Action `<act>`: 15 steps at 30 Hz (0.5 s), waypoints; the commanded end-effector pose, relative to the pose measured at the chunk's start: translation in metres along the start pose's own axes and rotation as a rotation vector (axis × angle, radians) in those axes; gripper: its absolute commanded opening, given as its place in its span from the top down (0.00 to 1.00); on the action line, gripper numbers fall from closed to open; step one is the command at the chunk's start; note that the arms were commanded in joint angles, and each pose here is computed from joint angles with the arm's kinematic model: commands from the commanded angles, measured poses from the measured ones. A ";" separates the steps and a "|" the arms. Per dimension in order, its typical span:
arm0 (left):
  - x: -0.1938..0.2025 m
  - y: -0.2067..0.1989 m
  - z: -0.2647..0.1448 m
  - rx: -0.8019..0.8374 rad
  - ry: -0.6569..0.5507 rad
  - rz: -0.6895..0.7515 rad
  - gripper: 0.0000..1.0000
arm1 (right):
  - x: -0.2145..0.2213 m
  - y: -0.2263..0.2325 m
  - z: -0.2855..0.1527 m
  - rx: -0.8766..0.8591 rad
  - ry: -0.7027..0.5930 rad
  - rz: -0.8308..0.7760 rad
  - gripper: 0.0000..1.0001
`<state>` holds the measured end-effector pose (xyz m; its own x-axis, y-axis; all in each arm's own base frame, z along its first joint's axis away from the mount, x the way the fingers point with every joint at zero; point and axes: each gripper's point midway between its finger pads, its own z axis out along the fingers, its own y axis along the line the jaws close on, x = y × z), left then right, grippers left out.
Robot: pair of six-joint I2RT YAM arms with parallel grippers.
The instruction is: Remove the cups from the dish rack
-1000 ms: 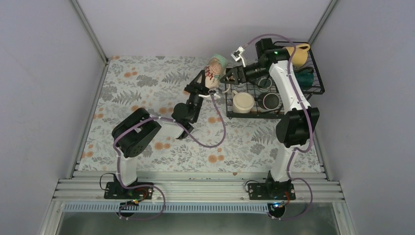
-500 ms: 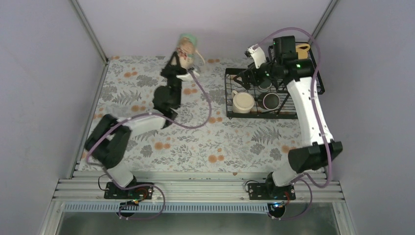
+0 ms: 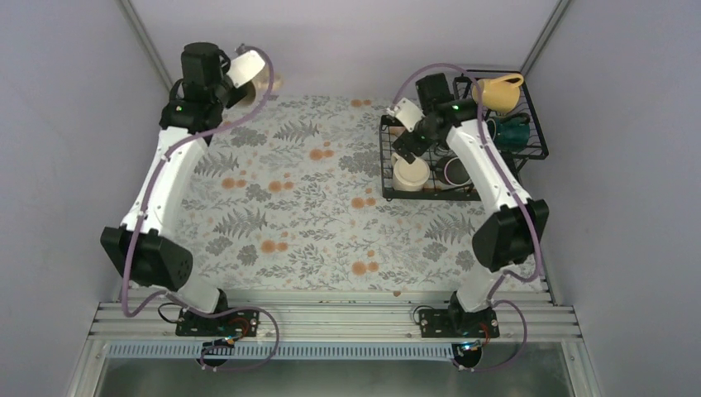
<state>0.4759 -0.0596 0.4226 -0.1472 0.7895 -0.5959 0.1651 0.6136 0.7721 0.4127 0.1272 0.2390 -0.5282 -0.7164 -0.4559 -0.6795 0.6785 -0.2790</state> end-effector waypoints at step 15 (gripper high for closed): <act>0.204 -0.083 0.038 0.607 0.523 -0.006 0.98 | 0.000 0.000 0.109 -0.085 0.285 -0.069 0.18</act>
<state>0.4442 0.0376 0.1863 -0.6034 0.7655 -0.2234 0.6861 0.6411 0.3439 0.4774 0.1473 0.1554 -0.5933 -0.7668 -0.2450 -0.7375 0.6397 -0.2165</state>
